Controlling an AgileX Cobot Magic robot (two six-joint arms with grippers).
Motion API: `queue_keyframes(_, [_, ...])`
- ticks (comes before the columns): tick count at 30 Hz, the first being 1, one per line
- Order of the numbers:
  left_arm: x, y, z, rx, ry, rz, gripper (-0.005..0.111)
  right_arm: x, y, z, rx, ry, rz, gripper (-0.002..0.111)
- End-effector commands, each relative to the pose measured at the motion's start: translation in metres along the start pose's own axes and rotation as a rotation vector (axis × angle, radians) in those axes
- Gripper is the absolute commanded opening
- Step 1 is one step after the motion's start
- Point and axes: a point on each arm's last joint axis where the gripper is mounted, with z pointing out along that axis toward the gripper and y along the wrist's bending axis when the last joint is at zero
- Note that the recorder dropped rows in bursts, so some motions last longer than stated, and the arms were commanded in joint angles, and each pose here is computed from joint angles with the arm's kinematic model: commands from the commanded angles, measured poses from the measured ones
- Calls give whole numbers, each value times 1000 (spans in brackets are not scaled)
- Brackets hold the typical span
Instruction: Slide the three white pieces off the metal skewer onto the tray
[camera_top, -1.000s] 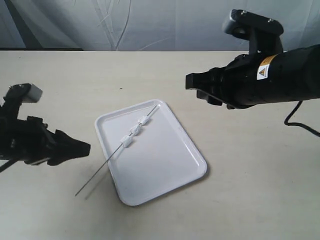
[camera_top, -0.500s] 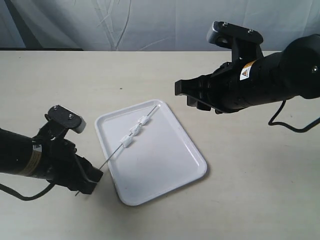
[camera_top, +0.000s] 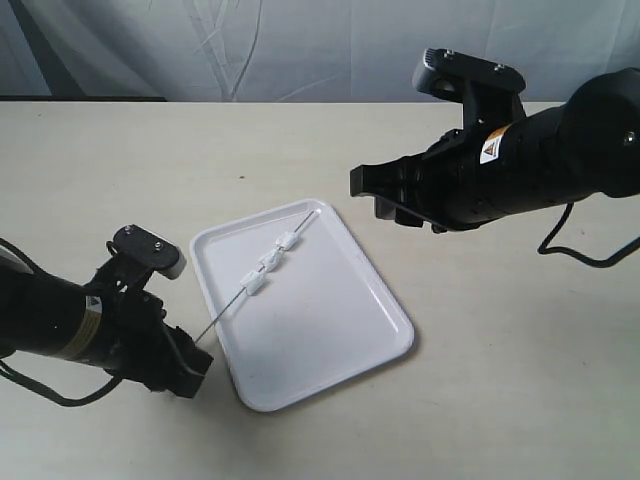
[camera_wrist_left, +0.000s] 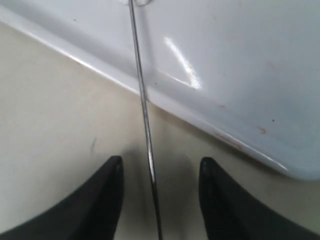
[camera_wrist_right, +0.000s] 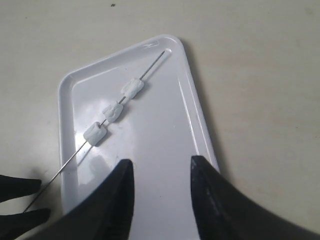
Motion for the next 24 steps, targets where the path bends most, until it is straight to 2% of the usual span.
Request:
queue_keyframes(1, [7,2,6,-16,39,0,34,-2,1,0,-3,-6,-12,36])
queue_keyframes(5, [7,0,6,4,40,2,19,-2,1,0,-3,-6,-12,36])
queue_keyframes(13, [7,-1,6,9,40,2,18,-2,1,0,-5,-6,-8,36])
queue_keyframes(15, [7,-1,6,11,40,2,14,-2,2,0,-8,-5,1,36])
queue_keyframes(18, [6,-3,5,37,37,3,0,-2,3,0,-18,-13,24,36])
queue_keyframes(21, [5,-5,3,52,29,-1,0,-3,4,0,-29,-20,51,36])
queue_keyframes(24, [4,-5,1,45,19,-128,0,-3,5,0,-40,-22,81,36])
